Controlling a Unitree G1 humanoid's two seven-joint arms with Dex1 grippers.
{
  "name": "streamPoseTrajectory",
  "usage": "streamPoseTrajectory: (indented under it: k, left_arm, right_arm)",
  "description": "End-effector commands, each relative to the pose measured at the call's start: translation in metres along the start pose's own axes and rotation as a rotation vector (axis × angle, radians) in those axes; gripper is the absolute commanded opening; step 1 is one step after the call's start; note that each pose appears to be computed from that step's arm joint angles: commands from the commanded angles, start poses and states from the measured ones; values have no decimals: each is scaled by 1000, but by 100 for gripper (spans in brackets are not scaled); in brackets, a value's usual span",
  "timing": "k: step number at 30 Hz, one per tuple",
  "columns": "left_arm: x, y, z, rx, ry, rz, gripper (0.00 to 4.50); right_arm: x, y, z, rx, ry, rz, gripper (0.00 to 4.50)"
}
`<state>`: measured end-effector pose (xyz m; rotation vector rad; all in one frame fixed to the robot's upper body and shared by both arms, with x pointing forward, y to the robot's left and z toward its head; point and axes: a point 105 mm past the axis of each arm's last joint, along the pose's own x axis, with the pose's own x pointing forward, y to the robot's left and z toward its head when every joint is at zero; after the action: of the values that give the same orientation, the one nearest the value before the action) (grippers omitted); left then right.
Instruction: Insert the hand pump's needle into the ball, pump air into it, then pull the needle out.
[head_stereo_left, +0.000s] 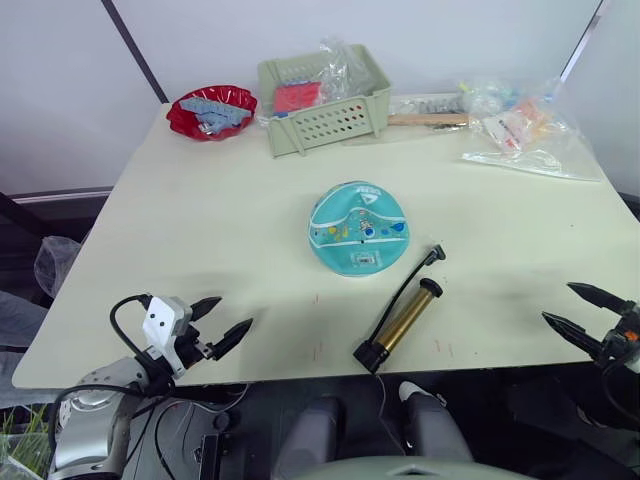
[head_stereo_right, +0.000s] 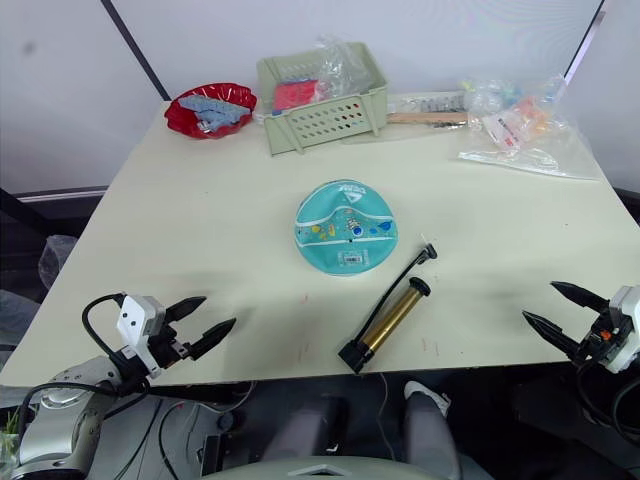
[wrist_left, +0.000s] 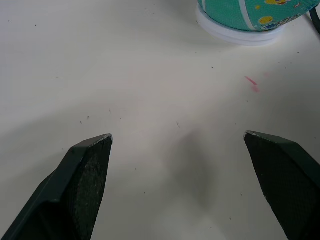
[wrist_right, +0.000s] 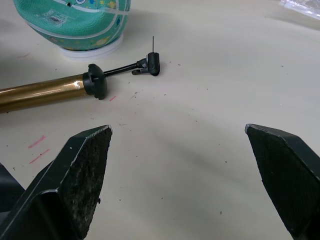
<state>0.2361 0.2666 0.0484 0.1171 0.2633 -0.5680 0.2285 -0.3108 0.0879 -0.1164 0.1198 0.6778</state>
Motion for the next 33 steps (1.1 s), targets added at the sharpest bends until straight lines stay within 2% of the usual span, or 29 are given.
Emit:
streamPoseTrajectory:
  k: [1, 13, 19, 26, 30, 33]
  left_arm:
    - [-5, 0, 3, 17, -15, -6, 450]
    - [-6, 0, 1, 20, -19, -22, 450]
    - [-1, -10, 9, 24, -29, -72, 450]
    - [11, -35, 26, 63, -44, -171, 450]
    - [28, -64, 46, 57, -81, -283, 450]
    - [36, -74, 51, 45, -83, -324, 450]
  right_arm:
    - [-5, -2, 4, -30, -26, -1, 448]
    - [-6, -2, -2, -35, -40, 9, 448]
    - [-4, 4, 5, -58, -54, 54, 448]
    - [2, 17, 21, -90, -97, 137, 448]
    - [3, 31, 35, -93, -136, 215, 448]
    - [3, 37, 39, -82, -146, 241, 448]
